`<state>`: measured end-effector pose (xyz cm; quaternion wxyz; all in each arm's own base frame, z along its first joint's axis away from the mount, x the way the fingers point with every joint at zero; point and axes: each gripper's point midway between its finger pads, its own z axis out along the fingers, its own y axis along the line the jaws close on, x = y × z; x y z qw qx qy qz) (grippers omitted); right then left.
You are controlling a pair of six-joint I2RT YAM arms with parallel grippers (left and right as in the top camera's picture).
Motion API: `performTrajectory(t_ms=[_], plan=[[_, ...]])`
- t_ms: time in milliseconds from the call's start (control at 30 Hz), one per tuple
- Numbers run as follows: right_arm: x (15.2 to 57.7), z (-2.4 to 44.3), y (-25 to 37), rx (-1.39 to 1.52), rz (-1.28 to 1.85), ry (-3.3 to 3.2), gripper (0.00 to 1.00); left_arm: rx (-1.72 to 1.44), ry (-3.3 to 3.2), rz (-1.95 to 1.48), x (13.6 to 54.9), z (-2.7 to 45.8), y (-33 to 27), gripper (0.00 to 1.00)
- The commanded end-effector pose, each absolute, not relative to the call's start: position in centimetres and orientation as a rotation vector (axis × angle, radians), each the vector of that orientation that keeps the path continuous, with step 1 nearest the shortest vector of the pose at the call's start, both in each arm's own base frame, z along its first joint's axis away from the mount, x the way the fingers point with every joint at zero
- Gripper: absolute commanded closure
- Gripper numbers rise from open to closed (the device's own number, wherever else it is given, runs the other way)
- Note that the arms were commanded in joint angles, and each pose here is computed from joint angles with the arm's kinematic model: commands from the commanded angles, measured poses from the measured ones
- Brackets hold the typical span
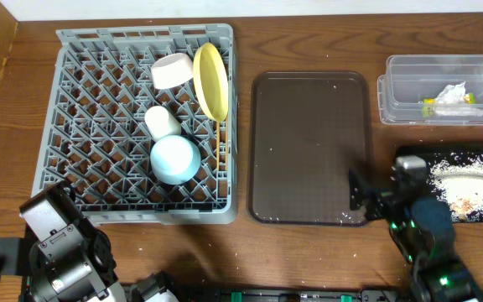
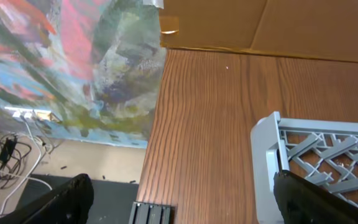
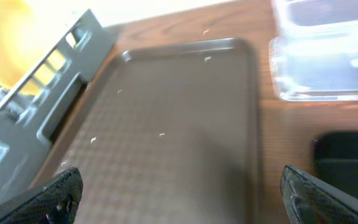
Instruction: Sort waste into correct bins and load items into the dishwasher
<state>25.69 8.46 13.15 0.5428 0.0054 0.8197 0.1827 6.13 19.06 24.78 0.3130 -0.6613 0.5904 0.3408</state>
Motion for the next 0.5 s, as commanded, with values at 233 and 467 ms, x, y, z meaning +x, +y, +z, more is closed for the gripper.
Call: performTrajectory(t_ms=[233,467], plan=[[25.2,13.2,4.3,0.133,0.351,1.766,0.01,-1.758,1.519,0.899,5.9,25.3,19.1,0.06],[24.9,13.4,1.7,0.18,0.252,1.744,0.01,-1.758,1.519,0.899,5.9,25.3,19.1,0.06]])
